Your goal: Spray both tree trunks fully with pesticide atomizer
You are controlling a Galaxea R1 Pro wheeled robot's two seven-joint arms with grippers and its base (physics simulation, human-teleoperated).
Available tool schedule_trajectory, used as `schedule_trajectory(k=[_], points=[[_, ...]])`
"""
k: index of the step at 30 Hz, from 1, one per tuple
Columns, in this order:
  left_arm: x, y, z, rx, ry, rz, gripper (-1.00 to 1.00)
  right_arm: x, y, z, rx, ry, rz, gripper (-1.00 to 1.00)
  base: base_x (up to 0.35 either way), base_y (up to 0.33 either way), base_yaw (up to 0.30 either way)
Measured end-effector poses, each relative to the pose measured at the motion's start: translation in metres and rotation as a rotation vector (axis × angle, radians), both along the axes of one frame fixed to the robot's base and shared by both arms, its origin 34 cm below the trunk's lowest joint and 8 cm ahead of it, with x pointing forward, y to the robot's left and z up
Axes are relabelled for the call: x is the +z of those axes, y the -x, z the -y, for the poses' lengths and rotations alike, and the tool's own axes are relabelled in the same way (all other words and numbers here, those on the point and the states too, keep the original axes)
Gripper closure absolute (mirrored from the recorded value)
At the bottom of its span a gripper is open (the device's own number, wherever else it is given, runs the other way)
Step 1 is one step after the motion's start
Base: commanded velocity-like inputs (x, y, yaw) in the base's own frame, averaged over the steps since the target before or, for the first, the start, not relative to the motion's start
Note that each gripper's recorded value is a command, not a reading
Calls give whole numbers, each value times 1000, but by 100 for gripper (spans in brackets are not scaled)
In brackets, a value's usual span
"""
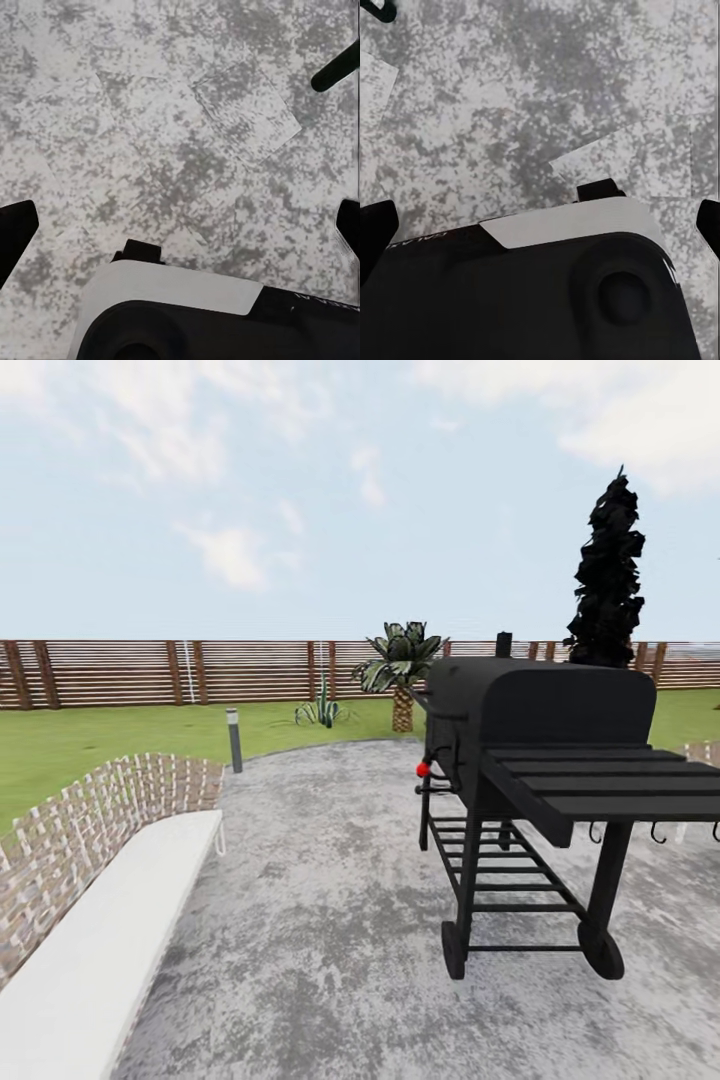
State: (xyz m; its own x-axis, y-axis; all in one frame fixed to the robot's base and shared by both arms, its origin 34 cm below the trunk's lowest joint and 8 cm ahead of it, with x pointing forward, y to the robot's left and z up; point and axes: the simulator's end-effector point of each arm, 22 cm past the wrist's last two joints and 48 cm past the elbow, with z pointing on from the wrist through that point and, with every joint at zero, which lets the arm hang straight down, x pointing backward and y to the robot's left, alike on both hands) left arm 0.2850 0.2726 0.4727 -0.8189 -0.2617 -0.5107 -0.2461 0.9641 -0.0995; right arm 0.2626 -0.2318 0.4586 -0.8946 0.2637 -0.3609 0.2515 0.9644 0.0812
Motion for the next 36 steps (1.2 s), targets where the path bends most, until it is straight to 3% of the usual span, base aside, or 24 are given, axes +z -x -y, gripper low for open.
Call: schedule_trajectory(k=[12,26,36], points=[[0,0,0,0,0,1,-100,0,0,-1,0,-1,1,-100,224,-180,149],[0,0,0,1,0,1,-100,0,0,0,-3,-1,1,-100,43,-40,69],[0,0,0,0,0,1,-100,0,-1,0,-3,0,3,-100,96,-197,111]])
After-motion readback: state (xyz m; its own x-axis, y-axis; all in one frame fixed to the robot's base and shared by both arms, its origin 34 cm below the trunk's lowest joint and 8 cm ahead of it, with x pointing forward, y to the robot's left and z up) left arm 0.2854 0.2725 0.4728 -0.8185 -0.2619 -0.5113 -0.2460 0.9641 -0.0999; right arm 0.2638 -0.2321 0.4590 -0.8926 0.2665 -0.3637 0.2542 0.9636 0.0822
